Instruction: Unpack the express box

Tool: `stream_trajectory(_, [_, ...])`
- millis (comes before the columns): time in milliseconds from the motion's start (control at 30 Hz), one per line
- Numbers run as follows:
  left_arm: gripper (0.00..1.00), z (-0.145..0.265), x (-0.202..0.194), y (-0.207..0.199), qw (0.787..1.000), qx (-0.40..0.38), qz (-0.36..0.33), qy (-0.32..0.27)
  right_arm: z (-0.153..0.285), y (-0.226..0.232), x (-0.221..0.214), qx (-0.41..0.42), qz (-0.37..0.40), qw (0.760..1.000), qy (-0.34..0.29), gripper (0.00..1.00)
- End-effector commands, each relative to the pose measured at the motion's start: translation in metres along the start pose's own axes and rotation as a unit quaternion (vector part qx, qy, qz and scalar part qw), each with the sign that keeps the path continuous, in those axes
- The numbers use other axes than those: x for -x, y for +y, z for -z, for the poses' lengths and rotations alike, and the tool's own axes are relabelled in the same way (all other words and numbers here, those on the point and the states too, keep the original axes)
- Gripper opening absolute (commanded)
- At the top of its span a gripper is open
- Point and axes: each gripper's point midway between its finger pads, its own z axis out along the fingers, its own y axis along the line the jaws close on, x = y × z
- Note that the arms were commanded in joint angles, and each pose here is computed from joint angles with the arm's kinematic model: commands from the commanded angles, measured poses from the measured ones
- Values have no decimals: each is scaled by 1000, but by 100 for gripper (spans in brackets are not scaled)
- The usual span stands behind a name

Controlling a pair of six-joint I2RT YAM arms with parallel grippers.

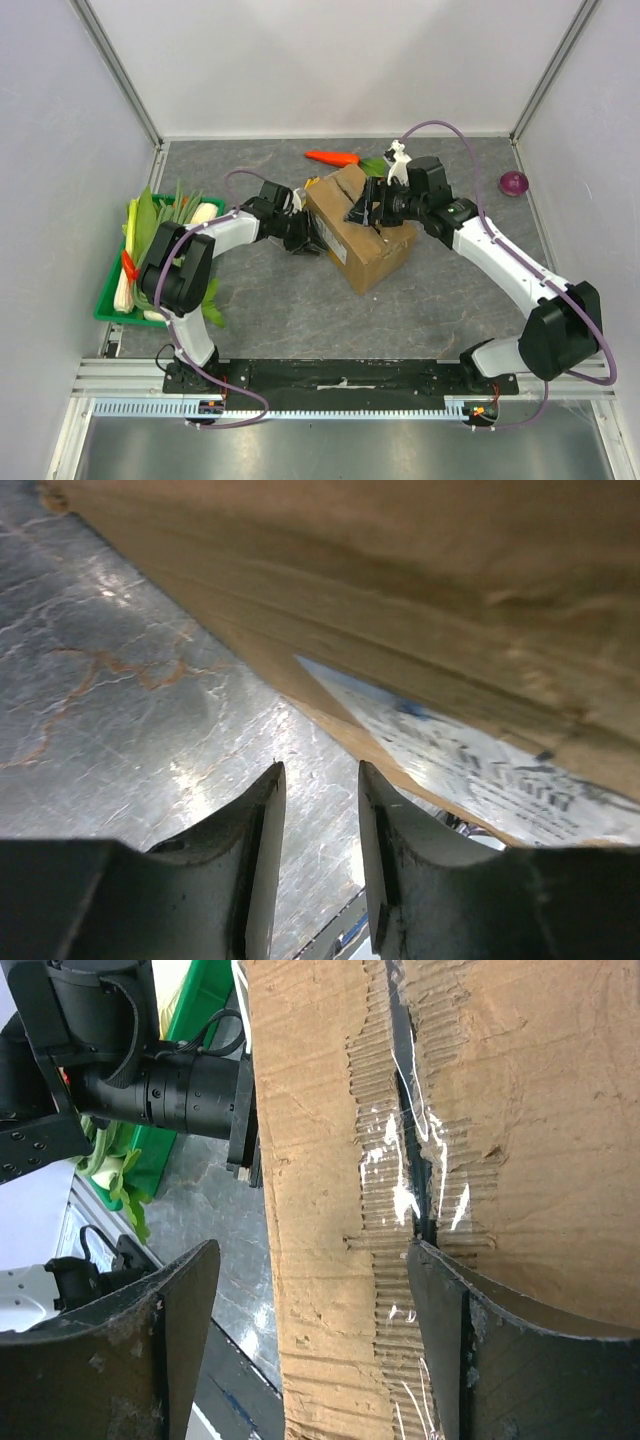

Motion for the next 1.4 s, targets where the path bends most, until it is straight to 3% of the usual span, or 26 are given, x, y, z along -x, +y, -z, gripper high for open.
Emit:
stream_trajectory(0, [44,14,19,-3,998,27,-27,-43,19,20,27,5,8,999,-45,82])
stream_trajectory(200, [52,42,37,-4,992,60,-28,-108,52,43,90,-15,36,988,-147,86])
stream_trajectory(400, [56,59,52,-15,990,48,-32,-132,58,-1,114,-123,66,972,-187,89])
stream_trajectory(567, [59,60,42,-50,990,-64,-55,-112,32,-37,105,-124,46,981,-138,91])
stream_trajectory(833, [65,95,42,-104,955,-194,-143,-175,-2,-63,55,-70,-22,996,-46,88])
stream_trajectory(1033, [67,98,50,-107,950,-194,-147,-198,-6,-67,21,-55,-63,996,-16,82])
stream_trajectory(1367, [64,65,58,-115,956,-249,-108,-112,14,-74,-8,-89,-100,991,-6,70])
